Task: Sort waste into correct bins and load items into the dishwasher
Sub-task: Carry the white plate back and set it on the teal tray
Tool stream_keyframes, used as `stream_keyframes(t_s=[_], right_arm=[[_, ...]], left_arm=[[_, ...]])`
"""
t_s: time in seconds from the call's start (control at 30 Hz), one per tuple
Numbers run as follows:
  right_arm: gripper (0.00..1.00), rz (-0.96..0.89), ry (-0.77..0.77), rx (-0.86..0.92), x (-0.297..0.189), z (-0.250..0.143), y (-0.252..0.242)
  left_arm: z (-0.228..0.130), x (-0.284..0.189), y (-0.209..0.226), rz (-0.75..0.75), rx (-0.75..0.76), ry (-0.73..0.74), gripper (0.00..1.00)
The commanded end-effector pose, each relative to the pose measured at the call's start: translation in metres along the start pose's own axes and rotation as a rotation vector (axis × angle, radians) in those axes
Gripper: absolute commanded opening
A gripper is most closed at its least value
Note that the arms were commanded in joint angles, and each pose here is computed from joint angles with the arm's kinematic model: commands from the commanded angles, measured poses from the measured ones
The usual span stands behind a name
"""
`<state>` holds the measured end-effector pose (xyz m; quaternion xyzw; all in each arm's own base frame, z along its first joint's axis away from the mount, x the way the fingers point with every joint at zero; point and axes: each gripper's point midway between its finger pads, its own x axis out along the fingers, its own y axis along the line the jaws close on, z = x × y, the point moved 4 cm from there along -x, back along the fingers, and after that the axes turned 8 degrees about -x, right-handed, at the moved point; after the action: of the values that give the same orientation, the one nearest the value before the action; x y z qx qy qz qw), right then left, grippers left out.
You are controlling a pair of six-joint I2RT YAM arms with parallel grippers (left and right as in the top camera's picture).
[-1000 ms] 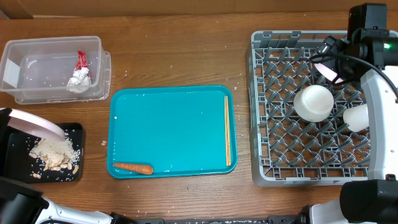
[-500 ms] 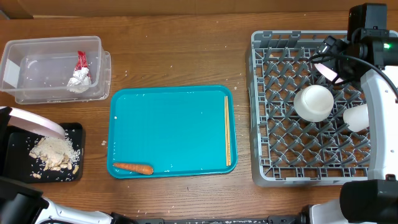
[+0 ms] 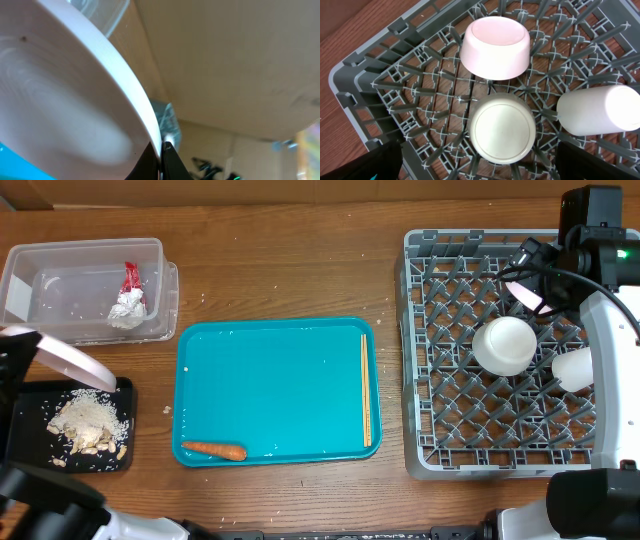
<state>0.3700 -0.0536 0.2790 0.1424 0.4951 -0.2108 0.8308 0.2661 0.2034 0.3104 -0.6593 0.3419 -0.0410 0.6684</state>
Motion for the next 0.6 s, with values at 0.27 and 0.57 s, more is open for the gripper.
stream_keyframes(t_s=[0.27,0.57], right_arm=[[1.00,0.004,-0.044,0.008,-0.012,0.006,-0.001],[1.00,0.004,-0.045,0.008,-0.012,0.006,-0.001]], left_arm=[[-0.097,0.070,-0.045,0.410,0.326,0.109,0.04],[-0.174,0.163,-0.048,0.722,0.586,0.161,0.04]])
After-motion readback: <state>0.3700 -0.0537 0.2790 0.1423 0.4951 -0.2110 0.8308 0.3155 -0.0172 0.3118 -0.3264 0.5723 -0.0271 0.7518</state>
